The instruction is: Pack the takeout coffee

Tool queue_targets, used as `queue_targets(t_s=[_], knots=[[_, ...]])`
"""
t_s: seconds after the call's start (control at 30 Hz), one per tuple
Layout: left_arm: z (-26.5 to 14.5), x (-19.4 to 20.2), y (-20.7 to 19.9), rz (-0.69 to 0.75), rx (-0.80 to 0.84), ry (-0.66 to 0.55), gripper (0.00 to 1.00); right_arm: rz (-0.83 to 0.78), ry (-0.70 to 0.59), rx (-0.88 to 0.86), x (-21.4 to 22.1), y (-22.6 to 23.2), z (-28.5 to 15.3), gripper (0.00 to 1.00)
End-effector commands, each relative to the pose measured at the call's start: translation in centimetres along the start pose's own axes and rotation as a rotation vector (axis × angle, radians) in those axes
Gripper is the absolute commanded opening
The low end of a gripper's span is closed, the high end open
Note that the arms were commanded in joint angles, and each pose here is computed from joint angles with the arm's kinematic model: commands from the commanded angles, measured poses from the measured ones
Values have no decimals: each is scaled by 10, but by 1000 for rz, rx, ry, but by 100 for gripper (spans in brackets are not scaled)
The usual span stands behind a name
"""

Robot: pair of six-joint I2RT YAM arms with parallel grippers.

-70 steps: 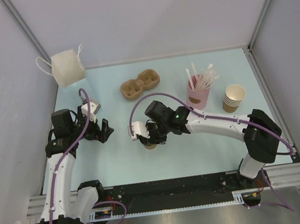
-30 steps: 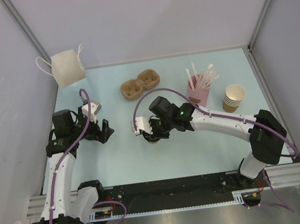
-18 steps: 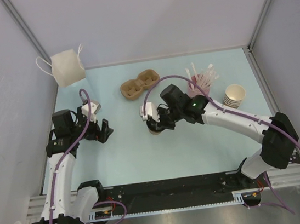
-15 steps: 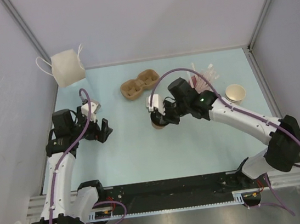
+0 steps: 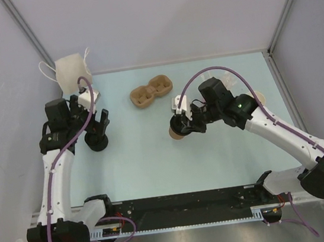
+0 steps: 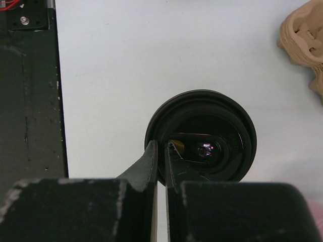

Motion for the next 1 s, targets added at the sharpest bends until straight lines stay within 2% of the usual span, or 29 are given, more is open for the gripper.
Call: queue_targets(t_s=[0.0,0.43,0.97], knots=[[5,-23,22,18,-97,-38,99,7,-44,-24,-2,2,-10,0],[4,-84,45,175,-142,-239,99,39,-35,-33,14,-2,-7,0],[60,-90,67,245,-203,-104,99,67,-40,-33,20,-6,-10,0]])
Point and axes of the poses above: each gripper's point midway between its finger pads, its own z axis out along the fingers, its own y axis along the line the jaws close on, x = y × z, the point moved 10 cm from there along -z, back along the fingers, and after that the axes turned 5 degrees about z, right-handed, at the moved point
